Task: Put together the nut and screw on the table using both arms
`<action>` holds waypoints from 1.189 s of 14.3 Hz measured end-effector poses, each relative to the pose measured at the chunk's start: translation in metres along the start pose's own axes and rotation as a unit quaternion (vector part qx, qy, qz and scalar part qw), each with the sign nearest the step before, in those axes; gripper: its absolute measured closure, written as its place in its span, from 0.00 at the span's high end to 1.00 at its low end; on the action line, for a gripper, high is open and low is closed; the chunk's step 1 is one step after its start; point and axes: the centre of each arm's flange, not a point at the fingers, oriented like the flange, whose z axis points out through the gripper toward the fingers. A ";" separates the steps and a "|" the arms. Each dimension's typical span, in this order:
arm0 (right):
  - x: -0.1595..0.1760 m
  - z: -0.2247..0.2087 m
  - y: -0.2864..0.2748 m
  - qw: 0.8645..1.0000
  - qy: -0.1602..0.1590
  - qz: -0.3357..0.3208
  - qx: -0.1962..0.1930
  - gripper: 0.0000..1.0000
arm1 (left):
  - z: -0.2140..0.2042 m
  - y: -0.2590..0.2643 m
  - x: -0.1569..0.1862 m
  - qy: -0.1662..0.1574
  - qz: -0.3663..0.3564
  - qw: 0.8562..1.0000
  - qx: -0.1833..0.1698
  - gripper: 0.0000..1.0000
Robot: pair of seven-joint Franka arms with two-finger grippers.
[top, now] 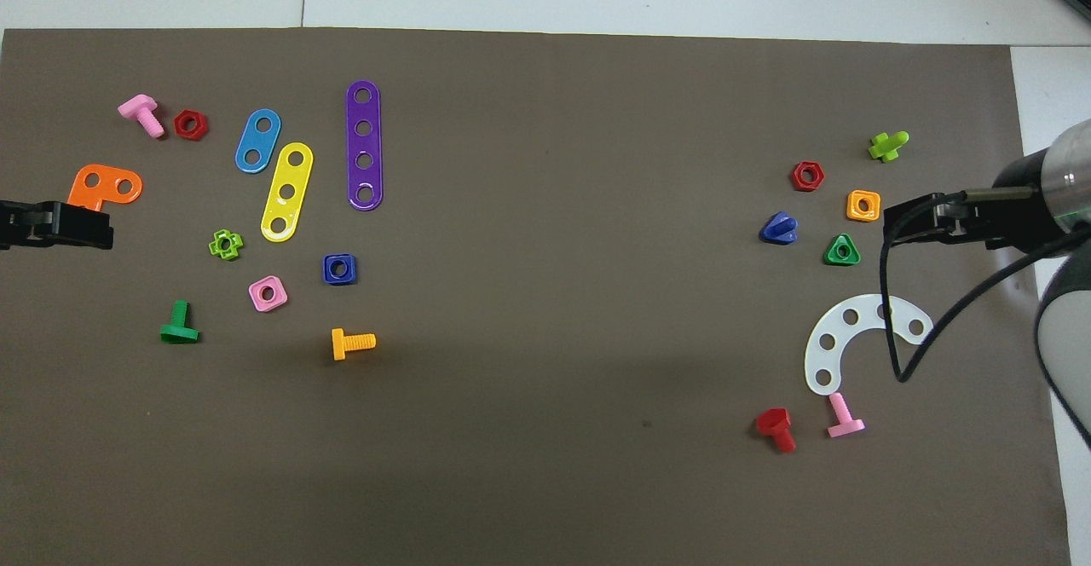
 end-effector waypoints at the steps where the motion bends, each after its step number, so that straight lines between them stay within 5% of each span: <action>1: 0.000 0.000 0.000 1.000 0.000 0.000 0.000 1.00 | 0.000 0.000 0.000 0.000 0.000 1.000 0.000 1.00; 17: 0.008 0.018 0.019 1.000 0.011 0.017 0.001 1.00 | 0.038 0.015 -0.001 -0.004 0.004 1.000 -0.026 1.00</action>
